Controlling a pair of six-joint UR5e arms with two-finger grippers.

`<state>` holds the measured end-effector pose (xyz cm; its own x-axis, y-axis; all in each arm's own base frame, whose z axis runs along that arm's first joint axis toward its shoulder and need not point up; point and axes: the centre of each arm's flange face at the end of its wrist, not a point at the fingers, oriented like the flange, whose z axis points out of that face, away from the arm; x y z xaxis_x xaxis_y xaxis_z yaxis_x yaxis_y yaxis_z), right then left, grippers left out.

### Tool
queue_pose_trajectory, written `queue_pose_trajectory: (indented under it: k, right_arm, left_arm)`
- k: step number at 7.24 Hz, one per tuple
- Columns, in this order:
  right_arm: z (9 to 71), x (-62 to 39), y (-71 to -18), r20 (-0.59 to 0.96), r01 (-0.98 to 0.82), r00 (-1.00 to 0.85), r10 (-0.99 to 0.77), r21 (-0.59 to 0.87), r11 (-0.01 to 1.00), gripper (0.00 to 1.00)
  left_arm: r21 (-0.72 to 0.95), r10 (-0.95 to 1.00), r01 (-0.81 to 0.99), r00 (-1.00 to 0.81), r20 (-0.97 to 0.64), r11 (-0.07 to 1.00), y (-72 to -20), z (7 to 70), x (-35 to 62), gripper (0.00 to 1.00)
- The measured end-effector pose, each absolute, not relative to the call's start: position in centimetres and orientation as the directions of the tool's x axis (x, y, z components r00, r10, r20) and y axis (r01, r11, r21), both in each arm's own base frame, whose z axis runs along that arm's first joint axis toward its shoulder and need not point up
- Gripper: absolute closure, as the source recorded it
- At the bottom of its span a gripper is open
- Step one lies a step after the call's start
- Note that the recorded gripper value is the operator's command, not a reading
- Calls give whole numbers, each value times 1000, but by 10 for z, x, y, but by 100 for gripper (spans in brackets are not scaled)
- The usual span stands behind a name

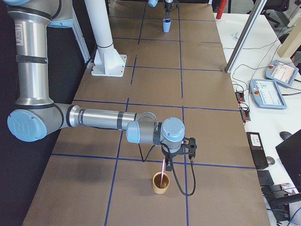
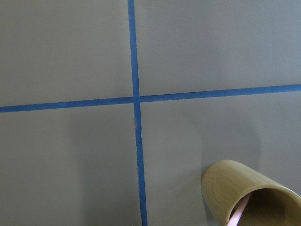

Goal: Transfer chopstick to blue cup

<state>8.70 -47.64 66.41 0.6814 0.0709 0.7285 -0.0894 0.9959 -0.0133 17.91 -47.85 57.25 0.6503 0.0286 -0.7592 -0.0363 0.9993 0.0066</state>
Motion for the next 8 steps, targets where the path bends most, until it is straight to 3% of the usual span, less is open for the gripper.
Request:
queue_pose_trajectory:
  k: [1,3,6,8]
  right_arm:
    - [664,87,-476,729,-89,681,70,-12,996,0]
    - [663,87,-477,729,-90,681,69,-10,996,0]
    - [654,87,-477,731,-89,680,54,9,996,0]
    - [639,87,-476,732,-89,680,33,38,995,0]
  left_arm:
    - [-9,4,-17,654,-756,1000,-479,573,179,89]
    - [-22,-29,20,665,-746,1000,-481,571,182,100]
    - [-26,-46,40,645,-763,999,-480,543,184,100]
    - [-72,-82,40,627,-775,997,-478,476,182,100]
